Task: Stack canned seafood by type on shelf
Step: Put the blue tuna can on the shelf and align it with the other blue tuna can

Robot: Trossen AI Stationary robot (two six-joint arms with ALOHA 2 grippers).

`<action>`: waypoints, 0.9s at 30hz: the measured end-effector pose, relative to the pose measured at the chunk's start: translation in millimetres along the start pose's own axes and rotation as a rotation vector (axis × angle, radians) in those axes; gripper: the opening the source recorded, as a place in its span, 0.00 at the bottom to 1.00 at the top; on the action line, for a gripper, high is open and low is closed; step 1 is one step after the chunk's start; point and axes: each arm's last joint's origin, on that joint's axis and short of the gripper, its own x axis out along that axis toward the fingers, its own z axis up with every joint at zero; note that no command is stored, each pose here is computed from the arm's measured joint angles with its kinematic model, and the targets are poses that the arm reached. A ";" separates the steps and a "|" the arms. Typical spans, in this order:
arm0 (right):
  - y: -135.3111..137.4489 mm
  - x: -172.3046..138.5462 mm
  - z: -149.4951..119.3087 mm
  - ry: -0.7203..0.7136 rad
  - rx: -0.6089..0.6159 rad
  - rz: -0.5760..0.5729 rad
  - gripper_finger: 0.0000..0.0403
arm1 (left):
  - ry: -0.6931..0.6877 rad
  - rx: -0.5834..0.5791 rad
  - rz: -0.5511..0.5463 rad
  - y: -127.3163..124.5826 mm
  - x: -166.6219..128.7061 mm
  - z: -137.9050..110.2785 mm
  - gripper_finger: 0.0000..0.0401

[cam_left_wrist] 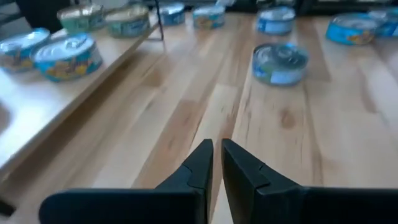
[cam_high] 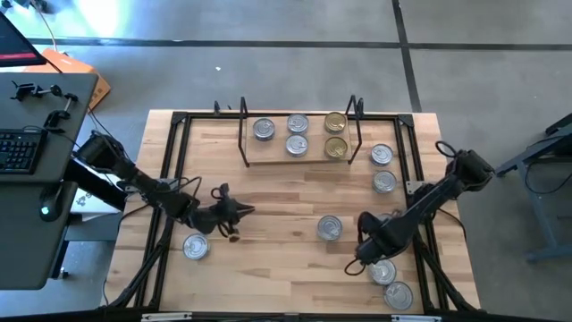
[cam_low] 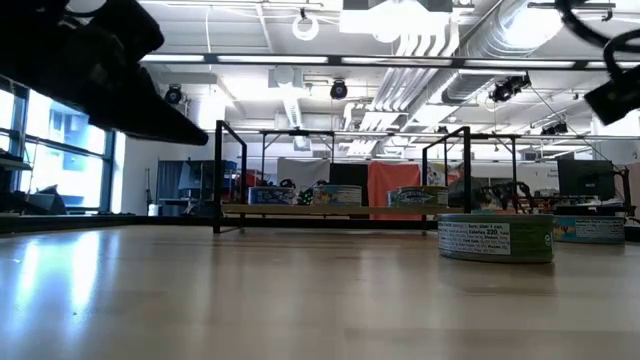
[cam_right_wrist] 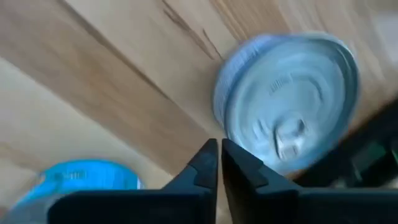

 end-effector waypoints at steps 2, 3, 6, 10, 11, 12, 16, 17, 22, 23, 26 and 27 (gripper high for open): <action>0.8 5.4 7.2 -0.026 -0.027 0.033 0.01 | -0.032 0.010 -0.011 1.1 2.3 5.2 0.06; 2.1 7.2 11.9 -0.040 -0.051 0.060 0.02 | -0.049 0.021 -0.021 1.4 3.2 7.8 0.06; 6.5 7.1 28.8 -0.090 -0.131 0.143 0.03 | -0.111 0.043 -0.072 0.8 4.6 16.8 0.06; 10.8 -3.7 49.1 -0.192 -0.255 0.195 0.01 | -0.191 0.051 -0.158 -2.1 3.4 26.6 0.06; 11.4 -10.1 51.9 -0.210 -0.265 0.190 0.00 | -0.201 0.046 -0.169 -3.0 2.8 27.7 0.06; 10.5 -17.2 53.1 -0.208 -0.262 0.170 0.00 | -0.205 0.045 -0.175 -3.9 2.0 27.9 0.06; -4.5 -31.7 37.9 -0.125 -0.199 -0.029 0.00 | -0.195 0.036 -0.196 -7.6 -0.8 25.9 0.06; -8.9 -31.6 32.5 -0.095 -0.172 -0.074 0.00 | -0.187 0.037 -0.199 -8.1 -1.1 24.9 0.06; -22.3 -8.4 13.4 0.008 -0.098 -0.192 0.00 | -0.145 0.028 -0.197 -8.3 -1.0 20.2 0.06; -23.4 -1.7 12.5 0.026 -0.100 -0.186 0.00 | -0.134 0.027 -0.196 -8.1 -0.8 19.1 0.06; -27.0 17.8 16.6 0.046 -0.110 -0.152 0.00 | -0.119 0.027 -0.193 -7.8 -0.6 17.5 0.06; -29.9 22.7 19.4 0.055 -0.112 -0.149 0.00 | -0.119 0.028 -0.192 -7.8 -0.5 17.4 0.06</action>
